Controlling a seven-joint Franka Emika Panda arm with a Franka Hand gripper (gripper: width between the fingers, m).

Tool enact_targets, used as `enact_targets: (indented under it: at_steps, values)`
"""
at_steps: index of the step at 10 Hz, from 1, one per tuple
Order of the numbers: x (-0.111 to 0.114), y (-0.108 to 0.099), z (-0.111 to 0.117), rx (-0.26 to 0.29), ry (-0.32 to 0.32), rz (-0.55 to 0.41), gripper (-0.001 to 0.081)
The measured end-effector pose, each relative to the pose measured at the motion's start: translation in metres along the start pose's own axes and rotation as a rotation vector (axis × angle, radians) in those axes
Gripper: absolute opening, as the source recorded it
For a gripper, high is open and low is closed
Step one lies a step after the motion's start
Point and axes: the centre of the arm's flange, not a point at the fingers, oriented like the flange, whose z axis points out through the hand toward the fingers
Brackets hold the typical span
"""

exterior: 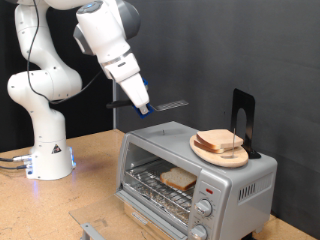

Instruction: Make a piece of toast with the oven

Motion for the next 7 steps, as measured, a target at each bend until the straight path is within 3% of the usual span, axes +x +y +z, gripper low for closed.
enact_targets:
  at_steps: [7]
  values:
    - [0.011,-0.035,0.017,-0.024,-0.029,0.0,0.0401]
